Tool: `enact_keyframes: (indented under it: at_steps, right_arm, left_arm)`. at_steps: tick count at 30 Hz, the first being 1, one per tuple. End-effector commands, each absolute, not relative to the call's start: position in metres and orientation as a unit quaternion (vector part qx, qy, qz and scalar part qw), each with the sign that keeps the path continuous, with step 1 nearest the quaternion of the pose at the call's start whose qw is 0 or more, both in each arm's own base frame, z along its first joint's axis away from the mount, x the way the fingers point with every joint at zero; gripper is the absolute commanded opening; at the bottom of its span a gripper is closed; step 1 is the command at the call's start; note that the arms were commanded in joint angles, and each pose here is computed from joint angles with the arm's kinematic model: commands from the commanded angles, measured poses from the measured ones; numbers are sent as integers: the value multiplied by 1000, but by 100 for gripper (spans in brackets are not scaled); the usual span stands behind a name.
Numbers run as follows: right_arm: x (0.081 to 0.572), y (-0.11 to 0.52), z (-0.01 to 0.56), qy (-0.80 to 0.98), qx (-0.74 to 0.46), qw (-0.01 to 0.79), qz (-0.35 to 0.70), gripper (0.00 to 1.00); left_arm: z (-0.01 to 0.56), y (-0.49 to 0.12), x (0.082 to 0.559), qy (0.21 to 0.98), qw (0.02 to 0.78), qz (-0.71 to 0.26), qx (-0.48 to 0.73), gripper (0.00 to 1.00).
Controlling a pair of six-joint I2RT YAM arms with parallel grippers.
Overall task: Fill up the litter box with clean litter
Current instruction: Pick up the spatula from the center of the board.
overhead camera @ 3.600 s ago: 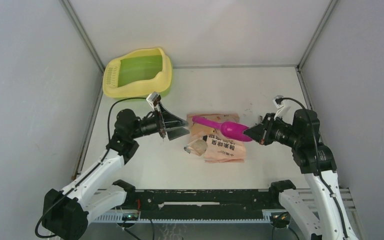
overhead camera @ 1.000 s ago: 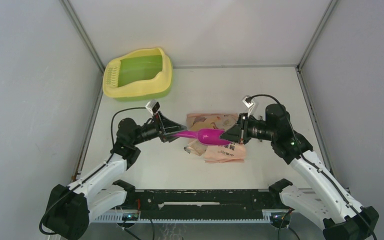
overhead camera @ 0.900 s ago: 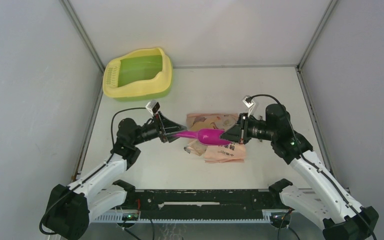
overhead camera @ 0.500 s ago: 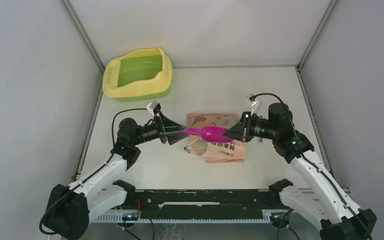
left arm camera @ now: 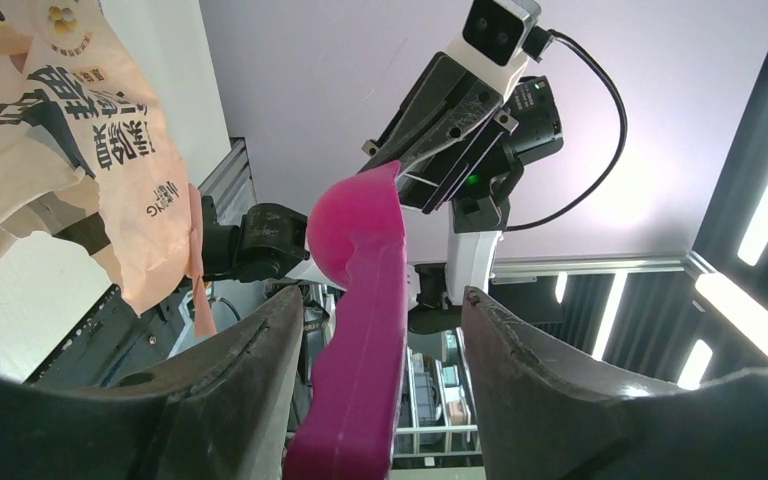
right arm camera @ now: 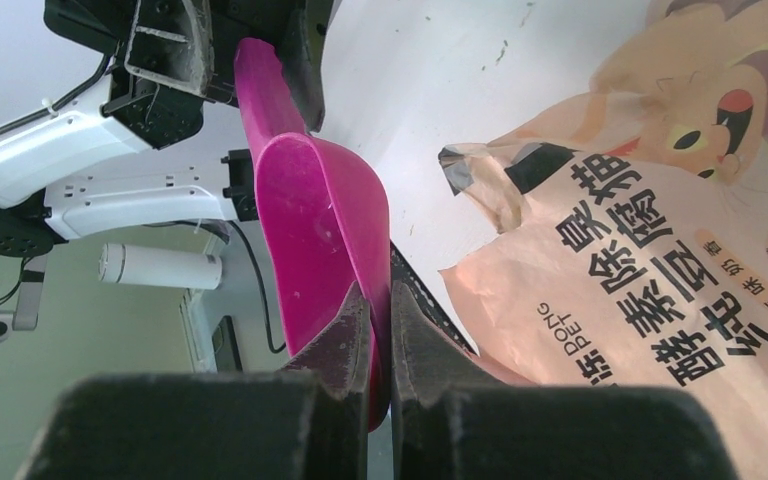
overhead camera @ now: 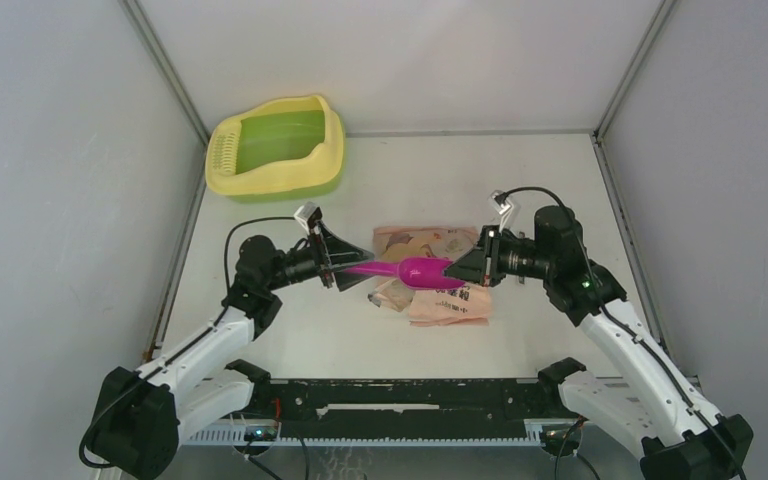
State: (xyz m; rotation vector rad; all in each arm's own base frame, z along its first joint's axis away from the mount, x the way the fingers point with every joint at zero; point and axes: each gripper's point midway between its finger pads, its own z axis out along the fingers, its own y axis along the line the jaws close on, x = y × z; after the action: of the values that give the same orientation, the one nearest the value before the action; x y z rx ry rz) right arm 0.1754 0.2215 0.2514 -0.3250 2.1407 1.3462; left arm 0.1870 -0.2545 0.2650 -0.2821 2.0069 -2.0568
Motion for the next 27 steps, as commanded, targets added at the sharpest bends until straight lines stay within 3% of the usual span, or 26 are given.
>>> enact_keyframes:
  at_steps: [1, 4, 13, 17, 20, 26, 27]
  right_arm:
    - [172, 226, 260, 788, -150, 305, 513, 0]
    - [172, 227, 258, 789, -152, 303, 513, 0]
    - [176, 227, 253, 796, -144, 299, 507, 0]
    - [178, 227, 254, 795, -142, 300, 508, 0]
    - [178, 227, 255, 794, -141, 303, 509, 0]
    - [180, 225, 260, 795, -139, 305, 506, 1]
    - [182, 224, 260, 797, -138, 304, 503, 14]
  left_arm:
    - [264, -254, 184, 689, 135, -708, -79, 64]
    - [264, -254, 183, 689, 134, -708, -77, 60]
    - [267, -253, 181, 687, 137, -710, -72, 29]
    - [267, -253, 180, 687, 137, -710, -70, 24]
    - [264, -253, 179, 690, 133, -708, -70, 2]
    - [258, -253, 180, 699, 134, -699, -71, 0]
    - [256, -253, 181, 702, 135, -696, -73, 0]
